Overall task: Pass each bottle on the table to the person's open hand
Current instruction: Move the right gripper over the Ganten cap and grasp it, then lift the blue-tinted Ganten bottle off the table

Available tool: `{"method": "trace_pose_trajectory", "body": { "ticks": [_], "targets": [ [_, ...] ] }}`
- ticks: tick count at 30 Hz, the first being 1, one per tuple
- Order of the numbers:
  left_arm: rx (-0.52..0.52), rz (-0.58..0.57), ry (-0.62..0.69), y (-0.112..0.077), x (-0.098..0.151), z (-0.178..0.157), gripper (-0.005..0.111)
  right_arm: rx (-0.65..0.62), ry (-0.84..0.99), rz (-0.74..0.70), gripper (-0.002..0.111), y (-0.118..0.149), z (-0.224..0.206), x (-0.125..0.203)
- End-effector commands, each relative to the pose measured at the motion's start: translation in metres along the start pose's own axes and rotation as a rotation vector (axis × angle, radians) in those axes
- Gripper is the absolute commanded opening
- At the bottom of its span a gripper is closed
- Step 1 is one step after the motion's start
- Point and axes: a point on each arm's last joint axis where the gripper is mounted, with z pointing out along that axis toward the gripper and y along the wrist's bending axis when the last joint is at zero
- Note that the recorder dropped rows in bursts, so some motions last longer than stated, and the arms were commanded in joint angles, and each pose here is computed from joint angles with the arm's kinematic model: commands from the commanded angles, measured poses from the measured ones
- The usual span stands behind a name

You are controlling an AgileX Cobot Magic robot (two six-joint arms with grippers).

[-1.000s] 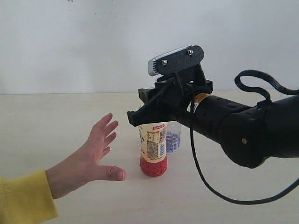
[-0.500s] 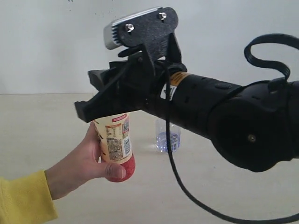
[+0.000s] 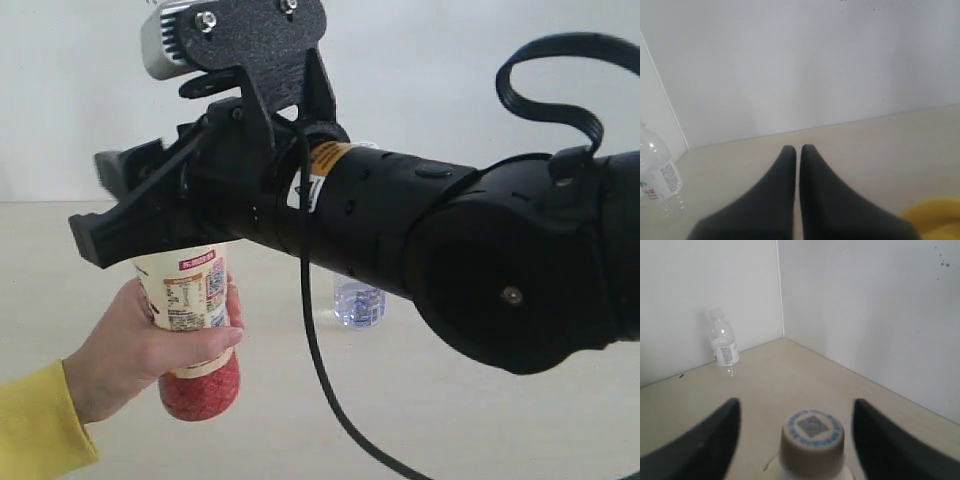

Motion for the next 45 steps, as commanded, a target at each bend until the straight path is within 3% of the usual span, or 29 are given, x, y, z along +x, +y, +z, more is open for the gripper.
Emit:
{"method": "trace_pose_trajectory", "body": {
  "ticks": [1, 4, 8, 20, 23, 34, 45],
  "targets": [
    [0.000, 0.005, -0.007, 0.000, -0.001, 0.000, 0.004, 0.016, 0.016, 0.030, 0.081, -0.001, 0.000, -0.004],
    [0.000, 0.005, -0.007, 0.000, -0.001, 0.000, 0.004, 0.021, 0.006, -0.022, 0.072, -0.002, -0.001, -0.006],
    [0.000, 0.005, -0.007, 0.000, -0.001, 0.000, 0.004, 0.054, -0.014, -0.078, 0.076, -0.010, -0.010, -0.018],
    [0.000, 0.005, -0.007, 0.000, -0.001, 0.000, 0.004, 0.351, 0.058, -0.027, 0.078, -0.107, -0.058, -0.043],
    [0.000, 0.005, -0.007, 0.000, -0.001, 0.000, 0.004, 0.390, 0.078, -0.003, 0.084, -0.120, -0.054, -0.034],
    [0.000, 0.005, -0.007, 0.000, -0.001, 0.000, 0.004, 0.463, 0.070, -0.021, 0.083, -0.145, -0.005, 0.021],
    [0.000, 0.005, -0.007, 0.000, -0.001, 0.000, 0.004, 0.480, 0.035, -0.031, 0.081, -0.152, 0.002, 0.055]
  ]
}}
